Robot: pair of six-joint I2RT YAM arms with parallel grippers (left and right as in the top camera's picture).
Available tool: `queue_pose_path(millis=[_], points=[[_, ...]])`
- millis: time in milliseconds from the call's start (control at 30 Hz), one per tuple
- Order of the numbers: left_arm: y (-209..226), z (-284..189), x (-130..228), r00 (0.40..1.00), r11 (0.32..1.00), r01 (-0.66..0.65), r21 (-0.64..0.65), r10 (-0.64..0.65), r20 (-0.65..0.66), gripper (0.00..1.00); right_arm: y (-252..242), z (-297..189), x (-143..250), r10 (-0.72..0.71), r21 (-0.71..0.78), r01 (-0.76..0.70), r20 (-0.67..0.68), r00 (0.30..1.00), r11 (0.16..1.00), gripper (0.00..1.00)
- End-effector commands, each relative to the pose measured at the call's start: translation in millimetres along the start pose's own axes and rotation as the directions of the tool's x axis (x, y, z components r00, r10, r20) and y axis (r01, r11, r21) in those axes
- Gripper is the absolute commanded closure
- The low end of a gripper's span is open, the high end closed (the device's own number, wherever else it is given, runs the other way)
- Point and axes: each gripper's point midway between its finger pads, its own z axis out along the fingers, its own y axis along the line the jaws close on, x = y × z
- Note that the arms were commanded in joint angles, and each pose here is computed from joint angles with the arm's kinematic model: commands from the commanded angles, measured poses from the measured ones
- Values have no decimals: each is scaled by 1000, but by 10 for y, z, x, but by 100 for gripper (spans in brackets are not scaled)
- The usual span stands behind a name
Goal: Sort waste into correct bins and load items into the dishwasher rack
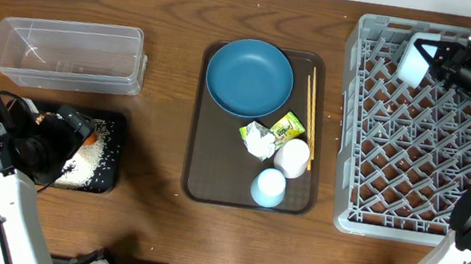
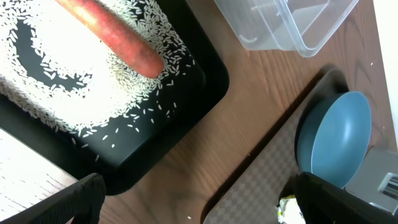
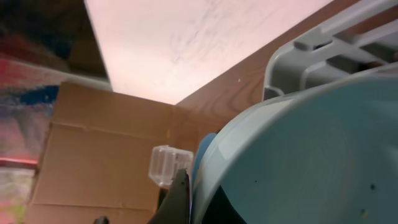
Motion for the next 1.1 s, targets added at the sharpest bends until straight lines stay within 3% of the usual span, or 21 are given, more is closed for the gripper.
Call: queue_pose_path(millis=[0,433,800,933,1067], points=[[-3,-4,-5,1000,1000,-18,6,18,-2,2,113,-165,-27,39,-26,-39,4,999,999,99],[-3,-4,-5,1000,1000,-18,6,18,-2,2,-99,-404,0,118,26,-119,30,993,993,99],[-3,-4,-5,1000,1000,-18,6,18,-2,2,-7,-804,-192,75,70,-85,133,988,994,99],[-3,-4,-5,1000,1000,-18,6,18,-2,2,128,-1032,-238,16,189,-58,213,977,980,87],[-3,-4,-5,1000,1000,-18,6,18,-2,2,165,-1323,-194,-42,402,-85,296,954,912,70]])
